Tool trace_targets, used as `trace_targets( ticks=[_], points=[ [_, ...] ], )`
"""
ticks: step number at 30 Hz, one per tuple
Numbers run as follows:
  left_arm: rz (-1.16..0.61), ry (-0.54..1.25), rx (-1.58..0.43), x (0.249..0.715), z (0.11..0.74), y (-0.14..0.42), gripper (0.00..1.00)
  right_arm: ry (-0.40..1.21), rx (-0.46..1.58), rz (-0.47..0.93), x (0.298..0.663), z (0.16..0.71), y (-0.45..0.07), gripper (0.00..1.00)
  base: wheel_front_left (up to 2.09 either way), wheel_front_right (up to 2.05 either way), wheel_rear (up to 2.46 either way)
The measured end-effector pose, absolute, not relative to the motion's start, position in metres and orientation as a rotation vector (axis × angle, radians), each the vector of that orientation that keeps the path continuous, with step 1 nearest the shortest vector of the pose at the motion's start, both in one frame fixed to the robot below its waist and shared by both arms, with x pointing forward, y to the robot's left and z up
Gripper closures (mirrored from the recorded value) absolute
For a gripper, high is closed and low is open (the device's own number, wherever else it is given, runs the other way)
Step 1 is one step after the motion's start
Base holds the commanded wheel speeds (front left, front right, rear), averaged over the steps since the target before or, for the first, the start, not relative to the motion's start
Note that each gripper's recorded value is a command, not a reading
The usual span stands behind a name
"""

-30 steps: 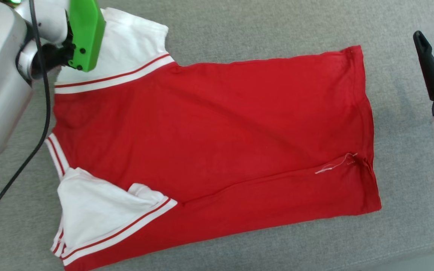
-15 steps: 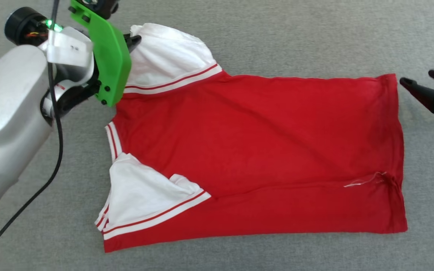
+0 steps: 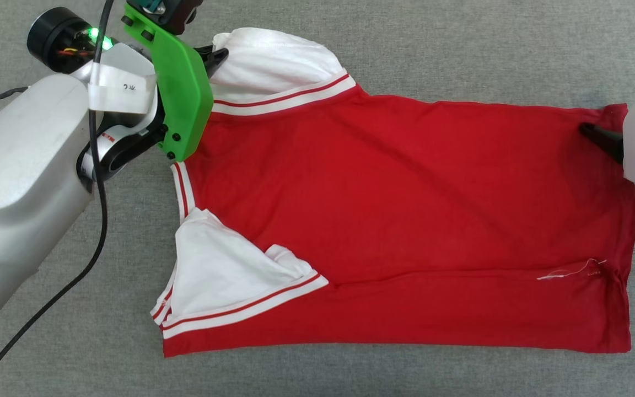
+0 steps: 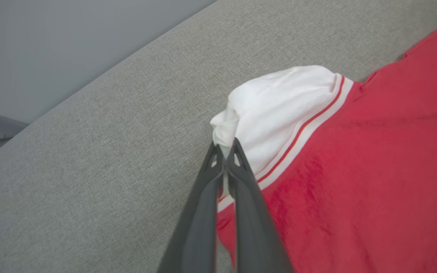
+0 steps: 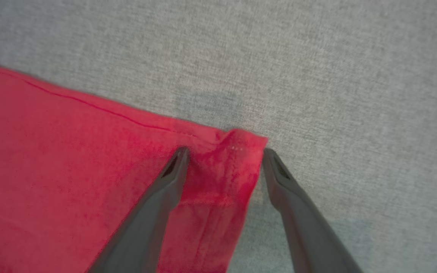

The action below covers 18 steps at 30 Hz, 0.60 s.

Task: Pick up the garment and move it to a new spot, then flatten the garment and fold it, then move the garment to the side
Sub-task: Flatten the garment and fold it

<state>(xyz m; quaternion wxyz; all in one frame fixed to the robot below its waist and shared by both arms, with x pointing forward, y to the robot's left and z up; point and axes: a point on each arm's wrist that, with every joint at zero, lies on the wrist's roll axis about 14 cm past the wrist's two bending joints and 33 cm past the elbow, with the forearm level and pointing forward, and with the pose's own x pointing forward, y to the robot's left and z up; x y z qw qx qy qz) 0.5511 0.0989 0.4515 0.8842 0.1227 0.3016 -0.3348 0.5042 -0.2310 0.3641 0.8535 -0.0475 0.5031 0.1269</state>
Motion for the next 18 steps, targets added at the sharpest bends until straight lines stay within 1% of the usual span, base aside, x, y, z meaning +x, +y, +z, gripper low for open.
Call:
trace_targets(
  ticks=[3, 4, 5, 6, 13, 18],
  points=[
    [-0.689, 0.632, 0.251, 0.552, 0.448, 0.101, 1.0, 1.088, -0.116, 0.277, 0.501, 0.358, -0.231, 0.0, 0.0, 0.0, 0.0],
    [-0.686, 0.631, 0.251, 0.552, 0.448, 0.102, 1.0, 1.086, -0.112, 0.279, 0.501, 0.358, -0.231, 0.56, 0.0, 0.0, 0.0],
    [-0.684, 0.628, 0.251, 0.553, 0.449, 0.102, 1.0, 1.073, -0.107, 0.28, 0.503, 0.36, -0.23, 0.98, 0.0, 0.0, 0.0],
    [-0.682, 0.624, 0.25, 0.553, 0.45, 0.103, 1.0, 1.048, -0.099, 0.279, 0.504, 0.363, -0.231, 1.0, 0.0, 0.0, 0.0],
    [-0.669, 0.595, 0.229, 0.543, 0.459, 0.105, 1.0, 0.834, -0.064, 0.285, 0.517, 0.395, -0.224, 1.0, 0.0, 0.0, 0.0],
    [-0.669, 0.587, 0.222, 0.523, 0.464, 0.106, 1.0, 0.711, -0.049, 0.312, 0.508, 0.421, -0.218, 1.0, 0.0, 0.0, 0.0]
  ],
)
